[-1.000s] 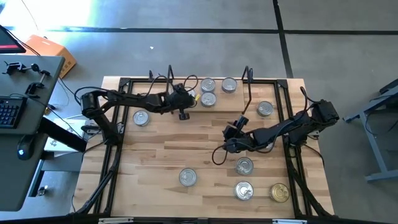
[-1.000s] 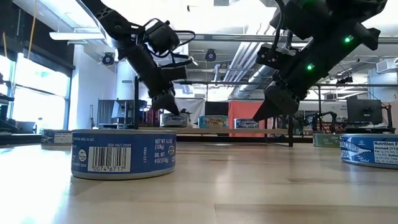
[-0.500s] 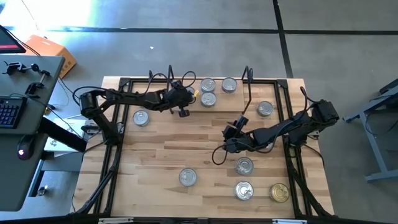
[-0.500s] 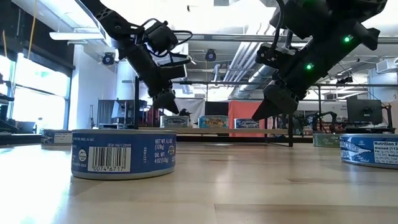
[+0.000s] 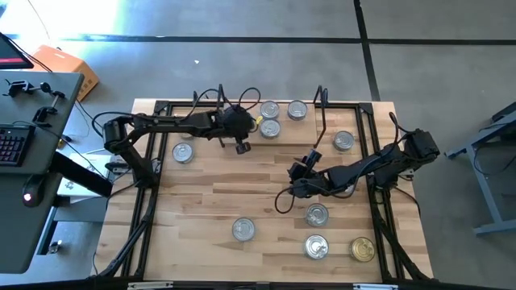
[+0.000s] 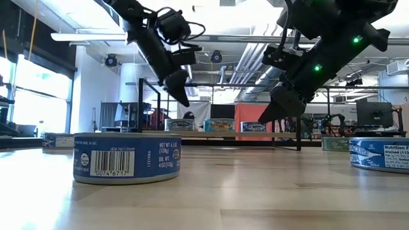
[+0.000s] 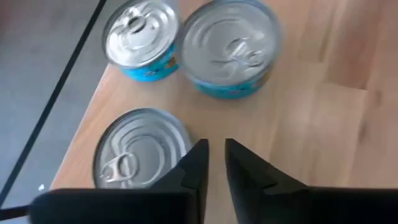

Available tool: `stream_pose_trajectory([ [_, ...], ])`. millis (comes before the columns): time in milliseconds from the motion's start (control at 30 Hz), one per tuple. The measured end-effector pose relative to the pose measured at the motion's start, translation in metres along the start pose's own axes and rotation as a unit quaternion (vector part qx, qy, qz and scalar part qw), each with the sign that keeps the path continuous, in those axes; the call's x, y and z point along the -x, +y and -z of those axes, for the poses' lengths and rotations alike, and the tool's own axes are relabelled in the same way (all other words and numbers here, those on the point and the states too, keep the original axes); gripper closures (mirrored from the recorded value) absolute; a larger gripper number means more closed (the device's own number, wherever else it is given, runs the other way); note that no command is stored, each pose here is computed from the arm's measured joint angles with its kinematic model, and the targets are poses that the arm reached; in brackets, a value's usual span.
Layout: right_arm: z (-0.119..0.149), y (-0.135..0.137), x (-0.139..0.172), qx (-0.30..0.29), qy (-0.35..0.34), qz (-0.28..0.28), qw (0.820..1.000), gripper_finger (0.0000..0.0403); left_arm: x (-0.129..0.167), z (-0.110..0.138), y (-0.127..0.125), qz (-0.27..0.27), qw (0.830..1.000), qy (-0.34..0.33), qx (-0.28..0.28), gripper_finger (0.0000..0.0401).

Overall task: Stack canned seafood by type on shelf
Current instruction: Put the green tuna can on the shelf

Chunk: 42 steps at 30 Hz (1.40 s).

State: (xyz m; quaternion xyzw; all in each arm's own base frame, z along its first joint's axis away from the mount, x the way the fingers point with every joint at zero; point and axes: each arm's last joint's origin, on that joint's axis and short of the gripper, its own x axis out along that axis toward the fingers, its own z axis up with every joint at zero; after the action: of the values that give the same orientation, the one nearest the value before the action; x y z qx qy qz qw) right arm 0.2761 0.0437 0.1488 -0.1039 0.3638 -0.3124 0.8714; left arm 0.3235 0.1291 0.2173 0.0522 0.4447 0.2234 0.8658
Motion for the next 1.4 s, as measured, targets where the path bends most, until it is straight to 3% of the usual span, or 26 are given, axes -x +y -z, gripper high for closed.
stream_pose_trajectory([
  [133,-0.001,-0.002,-0.002,-0.001,-0.001,0.002,1.0,0.0171,-0.014,0.006,0.01,0.022,1.0,0.011,0.014,0.0394],
  [233,-0.002,-0.002,-0.003,-0.002,-0.002,0.001,1.0,0.0171,-0.029,0.012,0.013,0.029,0.999,0.031,0.019,0.0397],
  [600,-0.002,-0.002,-0.003,-0.004,0.0,-0.011,1.0,0.0171,-0.055,0.025,0.025,-0.039,0.996,0.07,0.026,0.04],
  [933,-0.003,-0.002,-0.003,-0.005,0.0,-0.015,1.0,0.0171,-0.057,0.03,0.039,-0.053,0.995,0.076,0.044,0.04],
  [1200,-0.003,-0.002,-0.003,-0.005,0.0,-0.015,1.0,0.0171,-0.056,0.029,0.037,-0.051,0.995,0.078,0.043,0.0401],
  [1400,-0.003,-0.002,-0.003,-0.005,0.0,-0.015,1.0,0.0171,-0.038,0.02,0.029,-0.047,0.996,0.057,0.044,0.0401],
])
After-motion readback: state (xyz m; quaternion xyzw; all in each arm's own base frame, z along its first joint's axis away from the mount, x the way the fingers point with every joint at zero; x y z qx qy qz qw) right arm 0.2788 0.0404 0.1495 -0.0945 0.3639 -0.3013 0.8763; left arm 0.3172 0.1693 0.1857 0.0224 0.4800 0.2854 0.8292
